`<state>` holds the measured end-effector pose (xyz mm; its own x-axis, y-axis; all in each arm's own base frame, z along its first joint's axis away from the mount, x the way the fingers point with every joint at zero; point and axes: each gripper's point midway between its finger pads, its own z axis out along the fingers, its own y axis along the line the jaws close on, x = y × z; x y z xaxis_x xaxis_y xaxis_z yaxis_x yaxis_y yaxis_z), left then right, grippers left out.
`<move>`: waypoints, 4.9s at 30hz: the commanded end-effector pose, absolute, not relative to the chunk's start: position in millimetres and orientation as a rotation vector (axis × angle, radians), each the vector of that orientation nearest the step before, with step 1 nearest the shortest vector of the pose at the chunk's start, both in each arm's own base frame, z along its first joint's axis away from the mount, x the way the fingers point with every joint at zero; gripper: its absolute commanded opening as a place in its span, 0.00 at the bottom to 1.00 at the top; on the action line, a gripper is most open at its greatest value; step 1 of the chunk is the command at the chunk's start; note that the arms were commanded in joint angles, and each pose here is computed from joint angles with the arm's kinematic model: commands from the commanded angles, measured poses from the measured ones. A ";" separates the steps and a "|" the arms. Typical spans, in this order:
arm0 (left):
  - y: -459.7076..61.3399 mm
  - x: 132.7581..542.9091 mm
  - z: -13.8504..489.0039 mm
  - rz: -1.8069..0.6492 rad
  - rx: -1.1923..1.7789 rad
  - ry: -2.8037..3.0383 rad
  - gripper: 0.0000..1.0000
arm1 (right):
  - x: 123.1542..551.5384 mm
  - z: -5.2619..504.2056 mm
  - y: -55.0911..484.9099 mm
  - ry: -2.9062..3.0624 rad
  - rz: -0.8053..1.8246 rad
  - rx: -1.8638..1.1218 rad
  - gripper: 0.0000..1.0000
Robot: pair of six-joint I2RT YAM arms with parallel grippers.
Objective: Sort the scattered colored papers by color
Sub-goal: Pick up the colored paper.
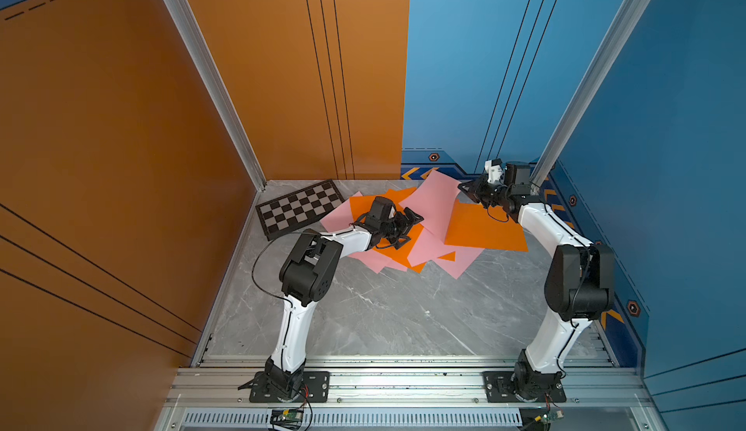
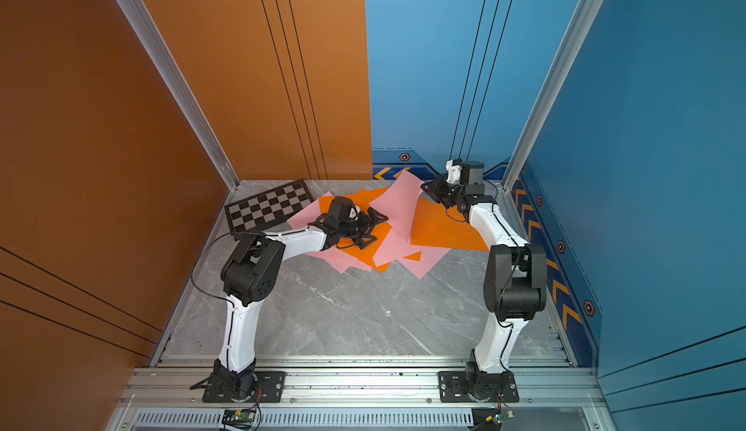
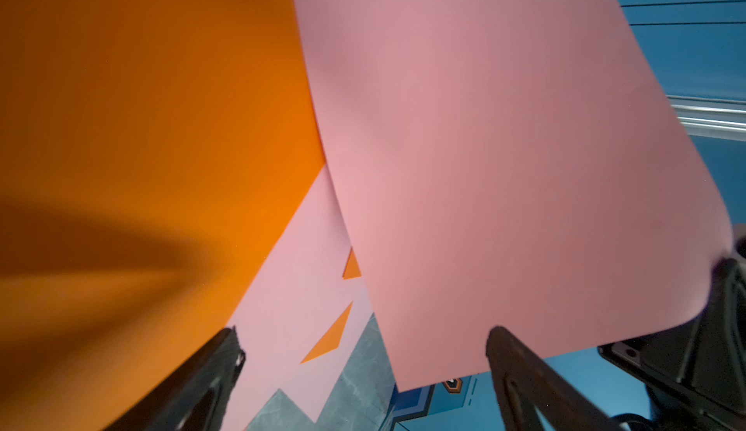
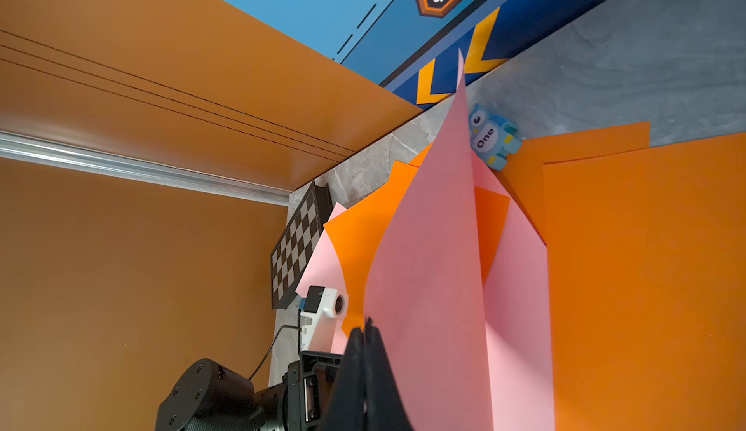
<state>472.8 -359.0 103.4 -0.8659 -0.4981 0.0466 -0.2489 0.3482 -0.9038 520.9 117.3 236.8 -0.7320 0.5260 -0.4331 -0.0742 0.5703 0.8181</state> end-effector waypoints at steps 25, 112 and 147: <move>-441.2 505.3 140.2 -2.148 -0.964 2.013 1.00 | 465.2 302.8 91.0 2.015 1.118 0.379 0.00; -352.0 366.6 296.9 -0.800 0.603 2.209 0.00 | 409.5 243.8 91.3 1.794 1.503 0.359 1.00; -287.8 363.6 361.7 -0.677 0.430 2.072 0.00 | 376.9 319.2 215.8 1.561 1.938 -0.017 0.72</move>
